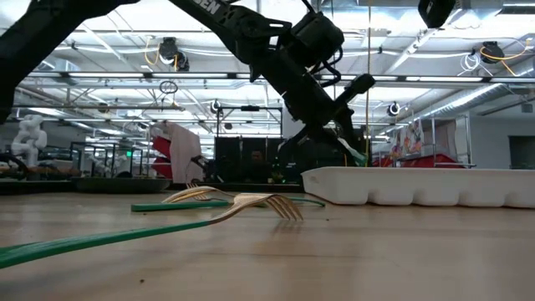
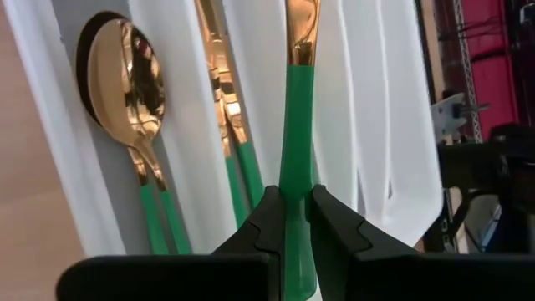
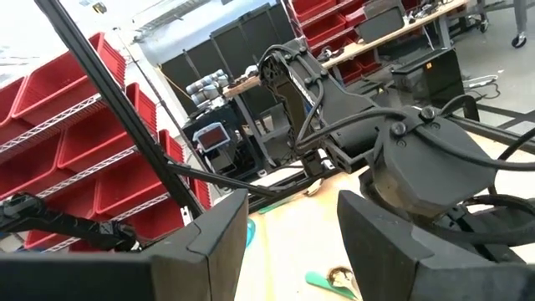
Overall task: Sort silverware
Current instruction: Put the green knife on the silverware organizer
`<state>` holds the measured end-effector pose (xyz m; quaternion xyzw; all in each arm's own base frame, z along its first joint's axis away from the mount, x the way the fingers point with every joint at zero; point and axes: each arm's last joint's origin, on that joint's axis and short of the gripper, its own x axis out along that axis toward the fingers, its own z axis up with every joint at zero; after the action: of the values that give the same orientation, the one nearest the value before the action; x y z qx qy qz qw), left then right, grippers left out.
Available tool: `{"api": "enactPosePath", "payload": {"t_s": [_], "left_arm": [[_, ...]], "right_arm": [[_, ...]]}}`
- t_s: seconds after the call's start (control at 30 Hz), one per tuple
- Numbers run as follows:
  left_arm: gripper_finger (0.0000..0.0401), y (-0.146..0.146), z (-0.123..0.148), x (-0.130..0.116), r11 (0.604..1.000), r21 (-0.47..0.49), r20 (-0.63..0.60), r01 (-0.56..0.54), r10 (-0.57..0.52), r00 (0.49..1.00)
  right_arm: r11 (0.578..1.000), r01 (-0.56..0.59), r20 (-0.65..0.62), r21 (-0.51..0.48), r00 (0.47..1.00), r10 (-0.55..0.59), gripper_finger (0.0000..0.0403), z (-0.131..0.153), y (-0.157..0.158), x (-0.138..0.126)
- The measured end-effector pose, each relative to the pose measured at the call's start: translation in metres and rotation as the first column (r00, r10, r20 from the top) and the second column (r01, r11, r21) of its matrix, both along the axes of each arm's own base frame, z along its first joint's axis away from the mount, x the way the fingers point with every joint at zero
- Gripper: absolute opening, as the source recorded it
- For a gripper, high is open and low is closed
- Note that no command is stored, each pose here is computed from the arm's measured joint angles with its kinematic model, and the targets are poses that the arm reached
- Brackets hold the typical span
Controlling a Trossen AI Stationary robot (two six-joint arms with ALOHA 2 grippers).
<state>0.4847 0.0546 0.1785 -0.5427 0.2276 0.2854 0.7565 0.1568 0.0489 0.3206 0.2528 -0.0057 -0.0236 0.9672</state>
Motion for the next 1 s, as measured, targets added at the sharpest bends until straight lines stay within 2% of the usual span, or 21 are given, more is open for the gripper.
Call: {"api": "enactPosePath", "payload": {"t_s": [0.63, 1.0], "left_arm": [[0.0034, -0.006, -0.009, 0.006, 1.000, -0.008, 0.030, 0.016, -0.016, 0.999], [0.0034, -0.013, -0.028, 0.027, 0.995, -0.055, 0.030, 0.084, -0.082, 0.996]], "right_arm": [[1.000, 0.000, -0.020, -0.008, 1.000, 0.000, 0.0178, -0.002, 0.000, 0.000], [1.000, -0.001, -0.048, -0.009, 0.999, 0.000, 0.0178, -0.005, 0.001, 0.002]]}}
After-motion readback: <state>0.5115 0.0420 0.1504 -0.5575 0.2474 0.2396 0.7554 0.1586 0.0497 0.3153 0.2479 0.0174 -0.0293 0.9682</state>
